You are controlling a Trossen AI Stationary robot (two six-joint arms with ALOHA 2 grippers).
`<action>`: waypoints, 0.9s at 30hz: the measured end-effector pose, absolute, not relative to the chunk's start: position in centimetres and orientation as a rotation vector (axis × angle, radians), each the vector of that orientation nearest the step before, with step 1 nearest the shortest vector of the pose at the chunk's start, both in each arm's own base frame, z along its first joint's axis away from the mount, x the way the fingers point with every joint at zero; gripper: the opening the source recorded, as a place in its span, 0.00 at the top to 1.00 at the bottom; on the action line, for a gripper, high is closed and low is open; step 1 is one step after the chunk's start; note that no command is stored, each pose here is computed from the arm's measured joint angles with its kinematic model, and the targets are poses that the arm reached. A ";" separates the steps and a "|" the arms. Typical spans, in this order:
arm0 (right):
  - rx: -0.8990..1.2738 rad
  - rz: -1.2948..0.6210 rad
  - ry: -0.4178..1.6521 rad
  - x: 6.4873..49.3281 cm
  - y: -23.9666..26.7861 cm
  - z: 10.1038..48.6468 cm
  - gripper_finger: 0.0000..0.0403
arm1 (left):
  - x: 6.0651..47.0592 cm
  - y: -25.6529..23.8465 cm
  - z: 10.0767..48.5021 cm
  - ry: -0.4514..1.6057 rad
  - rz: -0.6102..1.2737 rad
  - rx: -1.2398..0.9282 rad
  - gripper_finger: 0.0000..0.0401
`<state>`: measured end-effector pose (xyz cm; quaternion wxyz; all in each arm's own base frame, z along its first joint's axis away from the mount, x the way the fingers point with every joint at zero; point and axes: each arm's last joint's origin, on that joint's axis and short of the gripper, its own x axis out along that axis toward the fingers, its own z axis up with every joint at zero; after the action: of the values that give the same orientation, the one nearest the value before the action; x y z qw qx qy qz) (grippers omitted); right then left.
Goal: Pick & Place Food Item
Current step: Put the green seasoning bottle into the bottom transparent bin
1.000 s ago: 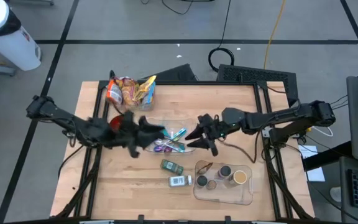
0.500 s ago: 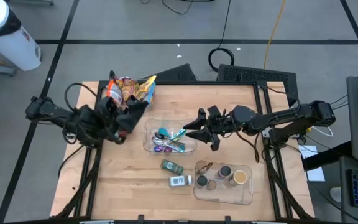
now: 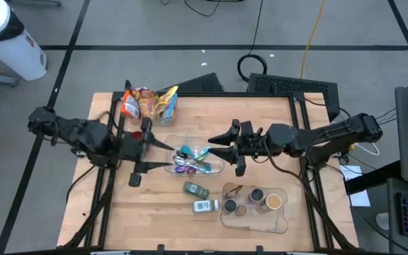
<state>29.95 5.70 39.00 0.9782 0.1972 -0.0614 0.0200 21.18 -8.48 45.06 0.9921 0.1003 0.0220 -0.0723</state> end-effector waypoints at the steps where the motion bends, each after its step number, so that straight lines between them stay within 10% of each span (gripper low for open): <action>1: 0.400 0.026 -0.125 29.9 6.0 39.0 0.60 | 21.1 -8.6 44.8 0.096 -0.155 0.209 0.54; 11: 0.402 -0.070 -0.095 29.7 8.3 38.2 0.60 | 20.6 -8.8 40.7 0.458 -0.265 0.118 0.51; 27: 0.360 -0.117 -0.051 30.0 7.1 37.7 0.60 | 25.1 -11.1 32.4 0.769 -0.301 0.048 0.17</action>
<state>30.02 7.10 37.74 0.9818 0.1791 -0.0253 -0.0583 25.08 -11.14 32.41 0.9156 0.0231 0.3737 -0.1464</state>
